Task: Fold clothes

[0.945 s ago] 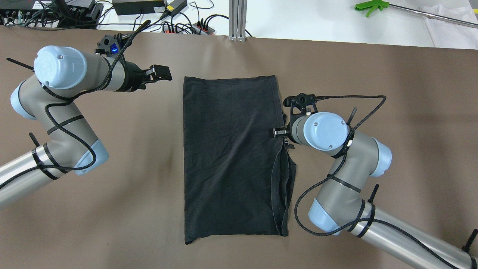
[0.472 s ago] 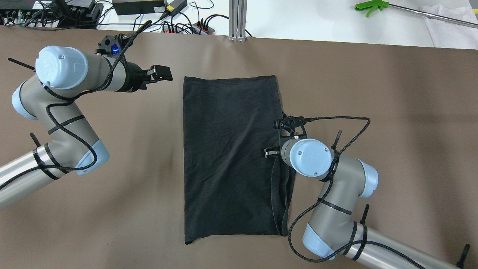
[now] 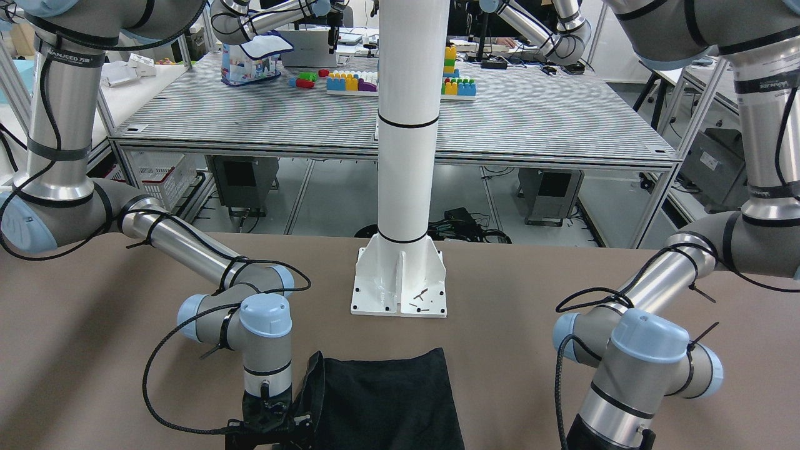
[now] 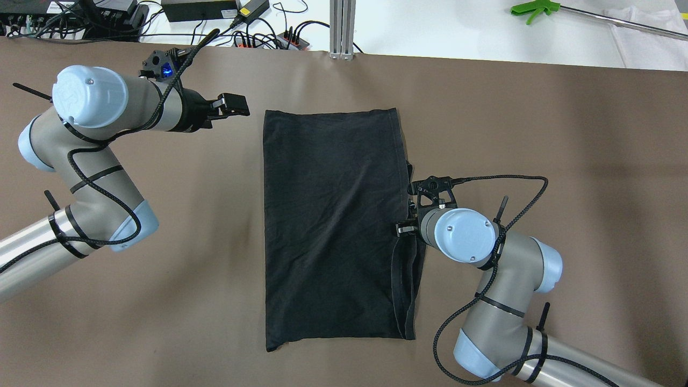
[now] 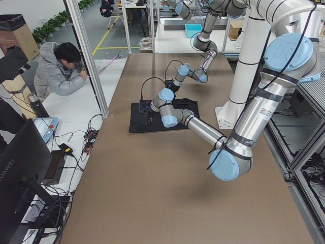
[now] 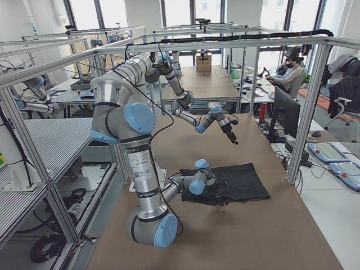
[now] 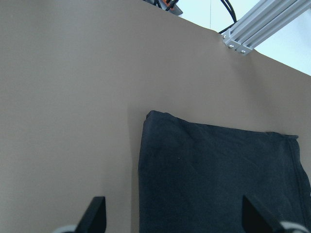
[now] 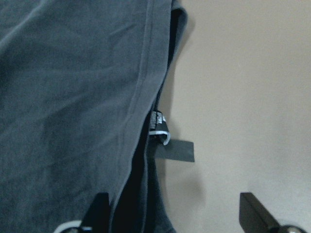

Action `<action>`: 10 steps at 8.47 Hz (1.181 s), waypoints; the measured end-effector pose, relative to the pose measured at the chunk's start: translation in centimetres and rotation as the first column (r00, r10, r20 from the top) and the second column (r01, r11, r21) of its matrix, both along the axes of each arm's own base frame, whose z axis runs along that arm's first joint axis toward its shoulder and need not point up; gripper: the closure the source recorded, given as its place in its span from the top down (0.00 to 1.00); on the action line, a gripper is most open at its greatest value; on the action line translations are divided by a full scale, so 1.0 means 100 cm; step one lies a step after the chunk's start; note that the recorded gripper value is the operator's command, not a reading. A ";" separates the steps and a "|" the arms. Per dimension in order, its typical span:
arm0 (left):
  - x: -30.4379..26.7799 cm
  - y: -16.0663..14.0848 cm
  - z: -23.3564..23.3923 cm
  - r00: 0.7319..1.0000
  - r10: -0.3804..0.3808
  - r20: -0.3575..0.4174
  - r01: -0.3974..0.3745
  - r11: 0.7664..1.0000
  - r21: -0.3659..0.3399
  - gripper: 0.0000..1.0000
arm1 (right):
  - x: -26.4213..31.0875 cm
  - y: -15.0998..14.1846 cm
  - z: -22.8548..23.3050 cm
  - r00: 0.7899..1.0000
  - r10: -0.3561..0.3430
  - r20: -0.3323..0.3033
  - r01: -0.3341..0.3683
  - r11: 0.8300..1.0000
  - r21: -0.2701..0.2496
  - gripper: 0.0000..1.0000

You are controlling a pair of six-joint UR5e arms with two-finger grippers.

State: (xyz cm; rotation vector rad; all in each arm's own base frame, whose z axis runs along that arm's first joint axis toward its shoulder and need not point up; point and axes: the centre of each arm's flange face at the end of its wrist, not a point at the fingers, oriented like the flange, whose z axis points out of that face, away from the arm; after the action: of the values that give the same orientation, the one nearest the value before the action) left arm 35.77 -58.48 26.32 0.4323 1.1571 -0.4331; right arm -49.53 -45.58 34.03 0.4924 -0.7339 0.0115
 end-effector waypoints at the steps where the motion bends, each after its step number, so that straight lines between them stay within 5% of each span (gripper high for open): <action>1: 0.000 0.000 0.000 1.000 -0.001 0.000 0.001 1.000 0.000 1.00 | 0.009 0.004 0.004 1.000 -0.017 -0.008 0.018 1.000 0.012 0.94; 5: -0.001 0.000 0.002 1.000 -0.003 0.000 0.003 1.000 -0.001 1.00 | 0.040 0.020 -0.007 0.999 -0.043 0.027 0.041 0.998 0.053 0.94; 8: -0.001 0.000 0.002 1.000 -0.003 0.000 0.003 1.000 -0.002 1.00 | 0.053 0.035 -0.066 0.983 -0.030 0.181 0.022 0.999 0.044 0.94; 10: -0.002 0.001 0.001 1.000 -0.003 -0.002 0.003 1.000 -0.002 1.00 | 0.036 0.053 -0.091 0.949 -0.019 0.314 0.012 1.000 0.023 0.94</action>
State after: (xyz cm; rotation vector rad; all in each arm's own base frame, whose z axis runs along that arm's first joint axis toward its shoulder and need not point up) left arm 35.52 -58.43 26.46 0.4327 1.1579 -0.4373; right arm -45.90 -40.26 24.96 0.5102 -1.0515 0.0691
